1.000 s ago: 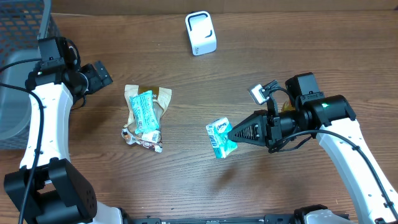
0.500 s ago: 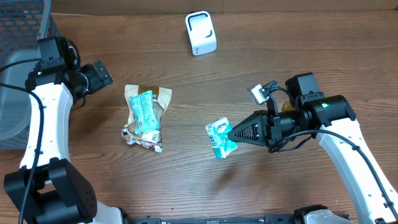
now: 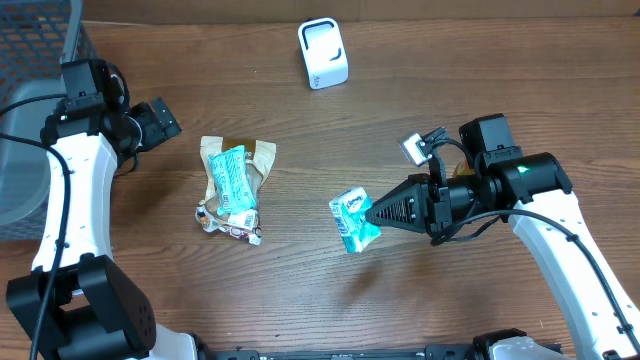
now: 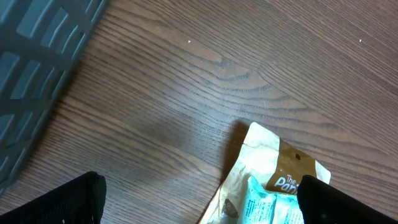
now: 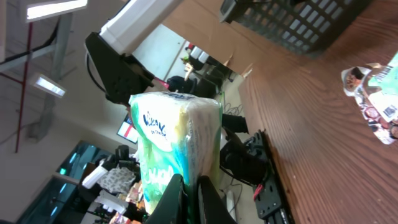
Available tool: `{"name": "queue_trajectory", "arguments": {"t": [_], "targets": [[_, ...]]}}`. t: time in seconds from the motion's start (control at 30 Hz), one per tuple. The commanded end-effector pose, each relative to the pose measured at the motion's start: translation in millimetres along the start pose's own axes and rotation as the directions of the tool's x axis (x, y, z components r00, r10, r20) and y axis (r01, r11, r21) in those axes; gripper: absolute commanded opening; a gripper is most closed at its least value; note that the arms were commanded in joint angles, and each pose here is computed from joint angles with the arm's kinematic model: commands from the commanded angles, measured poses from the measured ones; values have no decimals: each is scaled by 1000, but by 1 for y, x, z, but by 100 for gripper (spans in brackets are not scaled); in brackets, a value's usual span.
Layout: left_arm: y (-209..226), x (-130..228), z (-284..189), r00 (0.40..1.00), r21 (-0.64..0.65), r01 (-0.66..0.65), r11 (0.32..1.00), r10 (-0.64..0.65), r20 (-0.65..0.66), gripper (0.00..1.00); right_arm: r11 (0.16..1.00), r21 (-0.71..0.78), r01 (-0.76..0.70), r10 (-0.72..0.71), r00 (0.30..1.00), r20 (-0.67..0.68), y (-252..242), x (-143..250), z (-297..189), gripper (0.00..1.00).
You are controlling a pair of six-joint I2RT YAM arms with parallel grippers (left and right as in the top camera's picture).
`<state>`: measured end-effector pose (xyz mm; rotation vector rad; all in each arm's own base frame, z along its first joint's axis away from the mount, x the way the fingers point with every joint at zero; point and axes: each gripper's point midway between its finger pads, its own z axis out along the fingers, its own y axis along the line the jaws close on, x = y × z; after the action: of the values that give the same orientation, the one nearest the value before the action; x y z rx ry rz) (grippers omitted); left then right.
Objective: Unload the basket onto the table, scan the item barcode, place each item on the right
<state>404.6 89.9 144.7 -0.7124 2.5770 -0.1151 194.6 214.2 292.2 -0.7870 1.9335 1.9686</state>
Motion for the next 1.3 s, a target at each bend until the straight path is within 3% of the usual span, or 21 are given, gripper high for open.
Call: {"name": "queue_trajectory", "arguments": {"t": [0.0,0.33,0.47,0.63,0.97,1.13,1.27], "targets": [[-6,-5,-3,1000,14,-1,1000,1,13,100,999,41,24,-24,1000,-12,-1,2,-1,4],[-6,-5,-3,1000,14,-1,1000,1,13,100,975,218,-50,61,997,-40,-33,3,-5,4],[-6,-5,-3,1000,14,-1,1000,1,13,100,898,418,-140,154,988,2,-69,-2,-17,4],[-6,-5,-3,1000,14,-1,1000,1,13,99,810,548,-209,217,975,50,-91,0,-29,4],[-6,-5,-3,1000,14,-1,1000,1,13,100,696,670,-257,254,962,105,-113,3,-46,4],[-6,-5,-3,1000,14,-1,1000,1,13,100,570,754,-325,287,939,189,-130,4,-64,4],[-6,-5,-3,1000,14,-1,1000,1,13,100,553,760,-341,256,938,234,-134,-8,-68,4]]}}
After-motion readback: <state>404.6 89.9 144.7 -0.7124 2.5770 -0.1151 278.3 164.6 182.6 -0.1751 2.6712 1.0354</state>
